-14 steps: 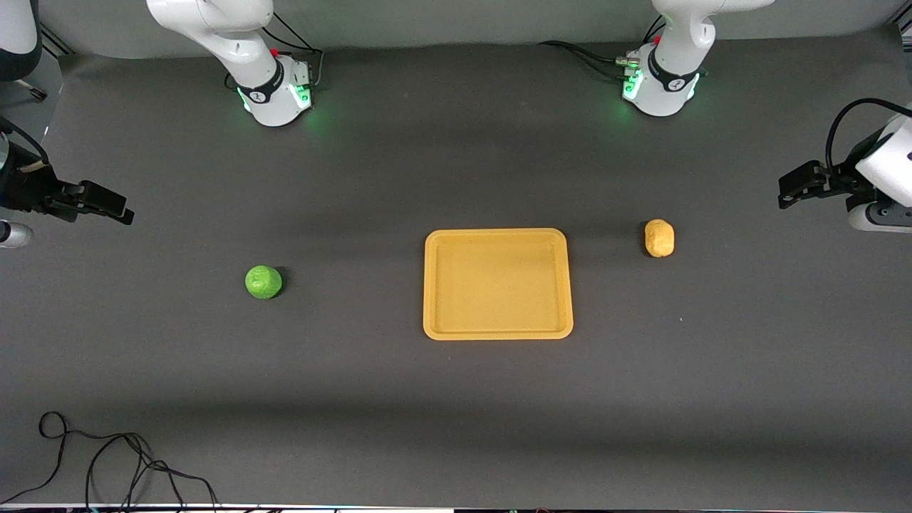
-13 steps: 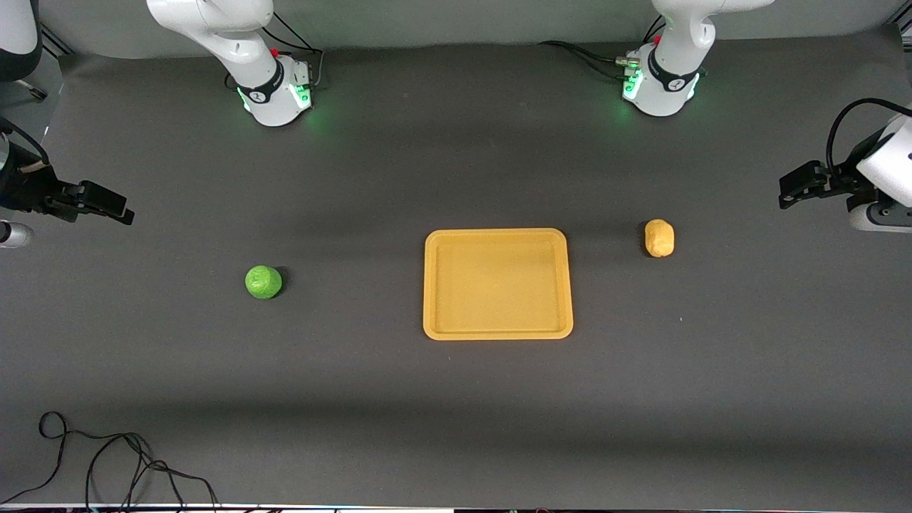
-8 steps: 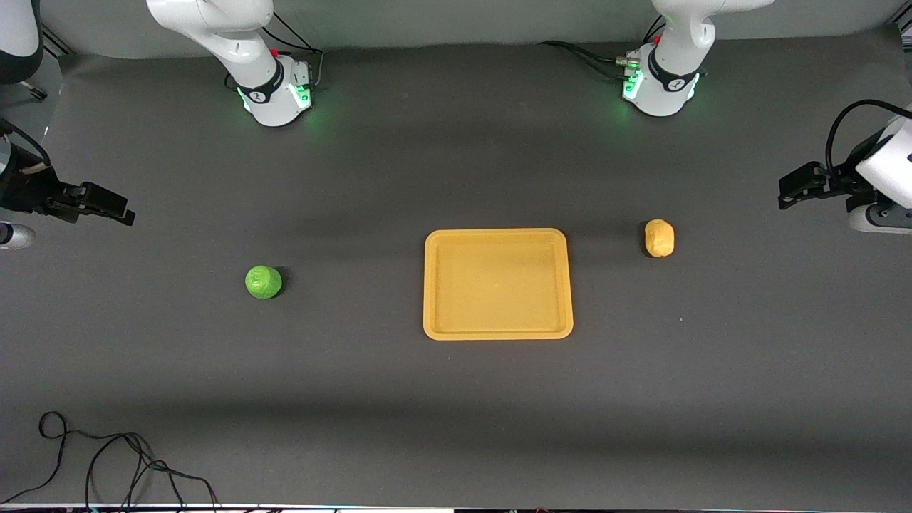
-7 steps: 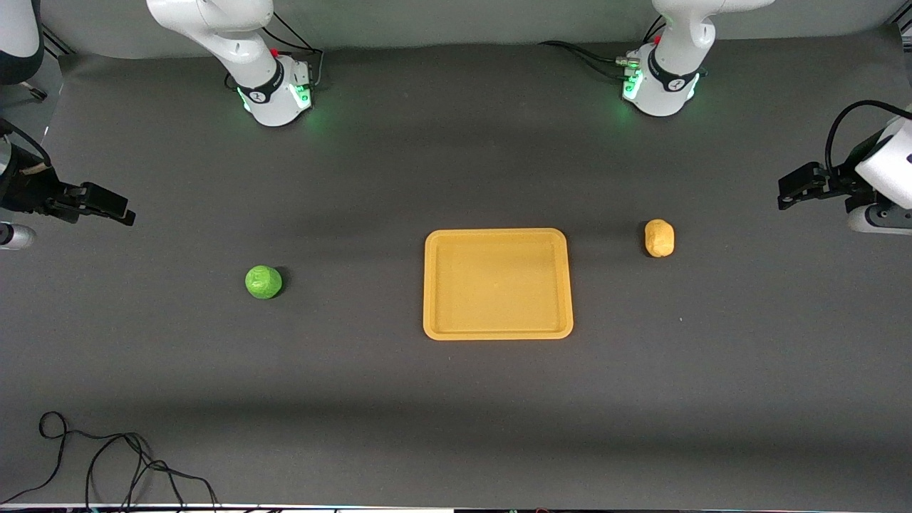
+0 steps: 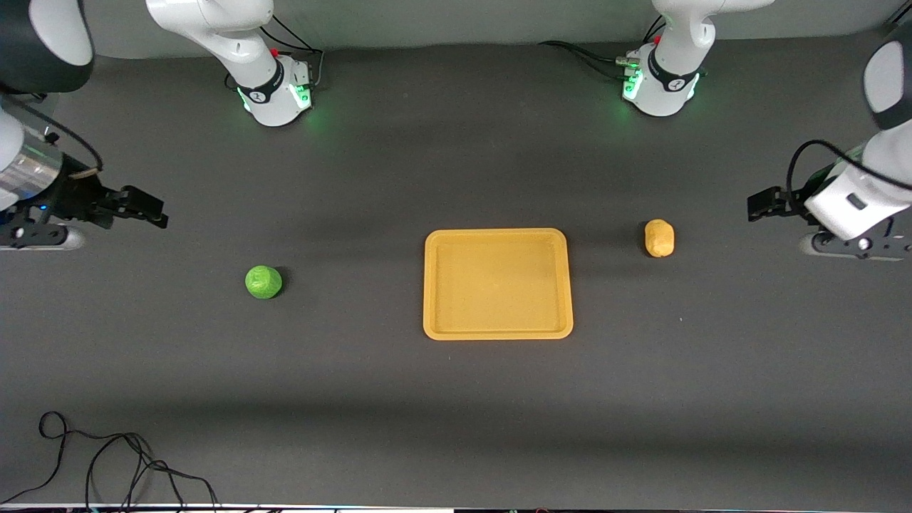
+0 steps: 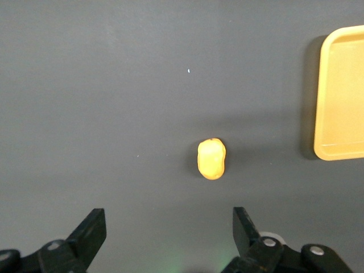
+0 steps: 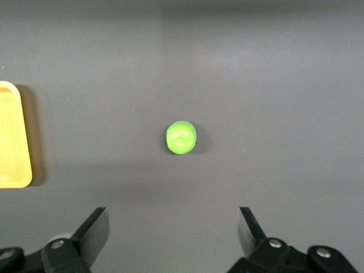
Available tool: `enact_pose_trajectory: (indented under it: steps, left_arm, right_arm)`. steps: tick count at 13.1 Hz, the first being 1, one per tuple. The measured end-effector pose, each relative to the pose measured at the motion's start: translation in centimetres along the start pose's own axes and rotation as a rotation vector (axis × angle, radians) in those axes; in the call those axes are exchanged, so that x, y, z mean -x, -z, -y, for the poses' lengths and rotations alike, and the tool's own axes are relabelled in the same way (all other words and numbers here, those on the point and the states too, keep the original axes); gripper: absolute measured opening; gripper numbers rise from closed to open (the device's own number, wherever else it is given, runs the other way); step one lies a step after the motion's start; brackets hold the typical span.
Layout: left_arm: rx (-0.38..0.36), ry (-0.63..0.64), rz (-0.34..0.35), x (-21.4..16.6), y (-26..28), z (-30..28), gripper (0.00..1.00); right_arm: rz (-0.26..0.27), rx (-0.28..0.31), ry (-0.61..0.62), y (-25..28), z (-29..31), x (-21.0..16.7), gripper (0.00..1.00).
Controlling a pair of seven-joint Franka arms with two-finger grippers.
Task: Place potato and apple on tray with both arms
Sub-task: 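Reach the right gripper to the apple while the left gripper reaches the potato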
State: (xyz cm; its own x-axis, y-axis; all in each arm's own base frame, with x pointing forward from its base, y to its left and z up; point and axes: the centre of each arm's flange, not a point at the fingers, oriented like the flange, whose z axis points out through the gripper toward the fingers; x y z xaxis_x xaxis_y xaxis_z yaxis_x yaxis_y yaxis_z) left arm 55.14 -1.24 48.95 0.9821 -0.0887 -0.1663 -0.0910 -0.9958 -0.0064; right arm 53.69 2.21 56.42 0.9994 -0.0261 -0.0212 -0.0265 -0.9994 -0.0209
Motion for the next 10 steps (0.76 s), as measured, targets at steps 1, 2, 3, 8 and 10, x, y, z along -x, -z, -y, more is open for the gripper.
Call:
enact_pose_trajectory:
  steps: [1,2,3,8,10]
  left_arm:
    - [0.002,-0.003,0.033,0.3,-2.6,-0.2,0.97]
    - [0.005,-0.008,0.086,0.9,-5.7,-0.5,0.96]
    - [0.007,-0.013,0.128,1.7,-9.1,-0.7,0.87]
    - [0.025,-0.042,0.150,3.4,-18.9,-3.0,0.87]
    - [0.052,-0.035,0.130,3.2,-21.9,-3.8,0.85]
  right_arm:
    - [-0.008,0.000,0.018,-0.2,0.2,0.8,1.00]
    - [-0.017,0.000,0.034,-0.3,0.1,1.3,1.00]
    - [-0.027,0.000,0.042,-0.6,0.0,1.5,1.00]
    - [-0.111,-0.001,0.052,-12.3,0.0,0.1,1.00]
    - [-0.121,0.001,0.059,-19.3,0.4,-0.4,1.00]
